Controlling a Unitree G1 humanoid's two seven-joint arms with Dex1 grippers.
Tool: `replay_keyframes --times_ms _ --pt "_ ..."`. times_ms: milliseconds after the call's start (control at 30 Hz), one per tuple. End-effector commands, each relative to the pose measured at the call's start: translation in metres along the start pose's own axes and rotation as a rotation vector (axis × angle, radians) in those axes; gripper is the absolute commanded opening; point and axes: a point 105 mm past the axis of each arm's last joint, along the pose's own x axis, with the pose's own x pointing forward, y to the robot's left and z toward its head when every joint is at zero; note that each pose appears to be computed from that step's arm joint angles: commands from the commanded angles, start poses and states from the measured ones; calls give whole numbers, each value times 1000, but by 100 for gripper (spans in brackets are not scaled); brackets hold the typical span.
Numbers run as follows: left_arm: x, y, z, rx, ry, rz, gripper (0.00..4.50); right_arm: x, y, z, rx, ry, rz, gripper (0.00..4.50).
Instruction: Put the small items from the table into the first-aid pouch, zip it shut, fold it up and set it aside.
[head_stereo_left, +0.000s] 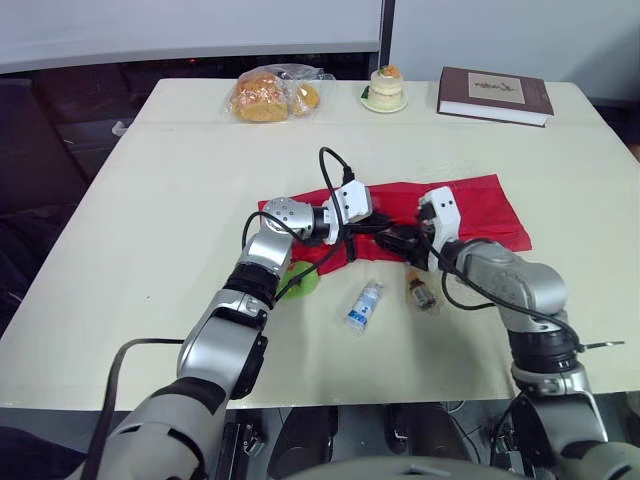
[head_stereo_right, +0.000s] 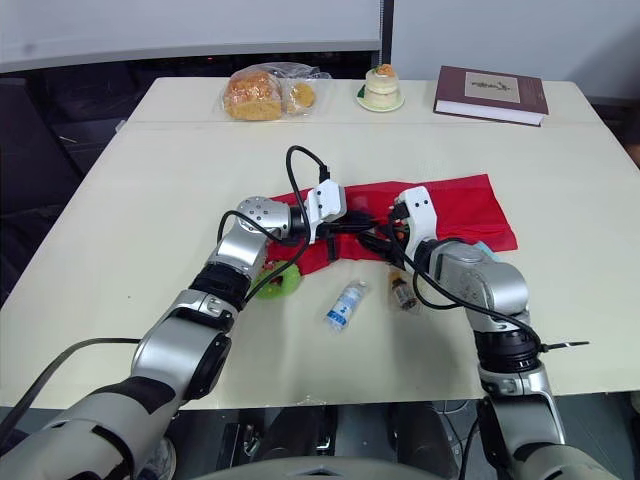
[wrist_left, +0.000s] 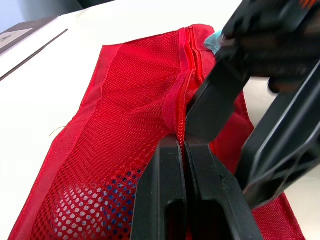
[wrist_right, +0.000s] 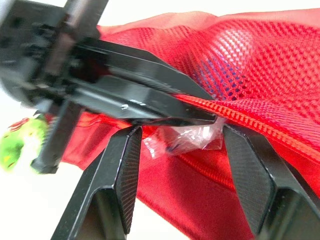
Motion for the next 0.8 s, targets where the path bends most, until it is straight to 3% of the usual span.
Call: replay_keyframes --times_ms 33,333,367,400,533,800 --pt "1 3 7 24 -19 2 0 -15 3 17 -54 -67 26 269" --pt "1 3 7 22 -19 4 0 -30 -14 5 -114 -11 -11 269" --pt "1 3 7 22 -19 4 0 -30 -14 4 -121 -7 -10 209" --pt "1 3 6 21 -20 4 0 -29 -13 2 -129 -1 -10 190" --pt "2 3 6 20 -21 6 0 -17 -10 -4 -170 18 -2 7" --pt "2 2 6 18 -21 7 0 6 -7 -6 -177 21 -3 2"
